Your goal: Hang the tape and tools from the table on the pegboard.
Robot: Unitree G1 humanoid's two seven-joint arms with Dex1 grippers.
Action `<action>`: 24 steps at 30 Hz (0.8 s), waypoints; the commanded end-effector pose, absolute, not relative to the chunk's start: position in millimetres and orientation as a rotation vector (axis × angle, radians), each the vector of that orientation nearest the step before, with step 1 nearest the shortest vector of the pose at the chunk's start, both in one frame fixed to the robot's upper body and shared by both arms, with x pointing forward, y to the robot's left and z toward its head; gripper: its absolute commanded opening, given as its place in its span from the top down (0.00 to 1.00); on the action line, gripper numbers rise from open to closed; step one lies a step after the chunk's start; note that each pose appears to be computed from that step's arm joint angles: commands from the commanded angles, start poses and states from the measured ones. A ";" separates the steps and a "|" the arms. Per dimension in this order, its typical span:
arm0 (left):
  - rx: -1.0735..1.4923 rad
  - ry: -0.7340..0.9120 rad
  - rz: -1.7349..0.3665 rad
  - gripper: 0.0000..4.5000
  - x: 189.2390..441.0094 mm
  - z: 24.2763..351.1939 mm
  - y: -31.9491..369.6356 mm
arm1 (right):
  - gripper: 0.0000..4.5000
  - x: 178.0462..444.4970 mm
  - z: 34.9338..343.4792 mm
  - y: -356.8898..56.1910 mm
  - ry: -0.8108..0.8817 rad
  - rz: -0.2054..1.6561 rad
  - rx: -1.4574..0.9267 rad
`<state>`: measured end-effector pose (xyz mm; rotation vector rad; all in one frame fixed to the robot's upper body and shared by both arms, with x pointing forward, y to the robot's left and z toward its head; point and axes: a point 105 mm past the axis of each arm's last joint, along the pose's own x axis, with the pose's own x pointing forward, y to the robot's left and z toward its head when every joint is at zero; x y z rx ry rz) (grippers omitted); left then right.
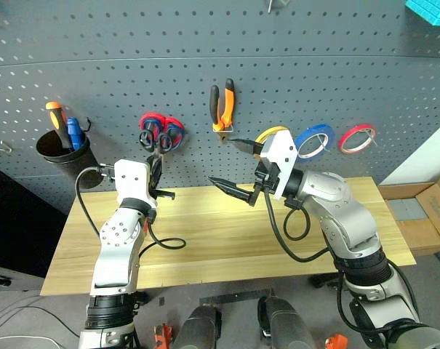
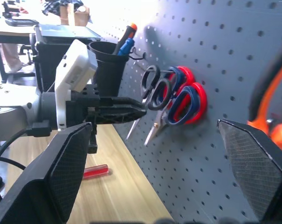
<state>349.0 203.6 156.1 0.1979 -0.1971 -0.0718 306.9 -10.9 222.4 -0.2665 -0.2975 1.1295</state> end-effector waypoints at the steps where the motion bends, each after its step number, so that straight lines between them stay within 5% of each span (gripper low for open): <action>1: 0.172 -0.143 -0.120 0.75 349.9 148.8 198.0 | 0.00 299.3 232.9 -8.6 -0.349 1.142 -0.278; 9: 0.188 -0.090 0.038 0.15 354.9 141.3 224.1 | 0.00 297.3 230.6 -7.2 -0.342 1.154 -0.277; 18: 0.130 0.439 0.076 0.15 323.1 46.7 275.8 | 0.00 288.8 215.0 -1.3 -0.277 1.229 -0.283; 24: 0.048 0.555 0.071 0.15 332.2 29.3 287.9 | 0.00 287.6 208.7 2.1 -0.252 1.235 -0.295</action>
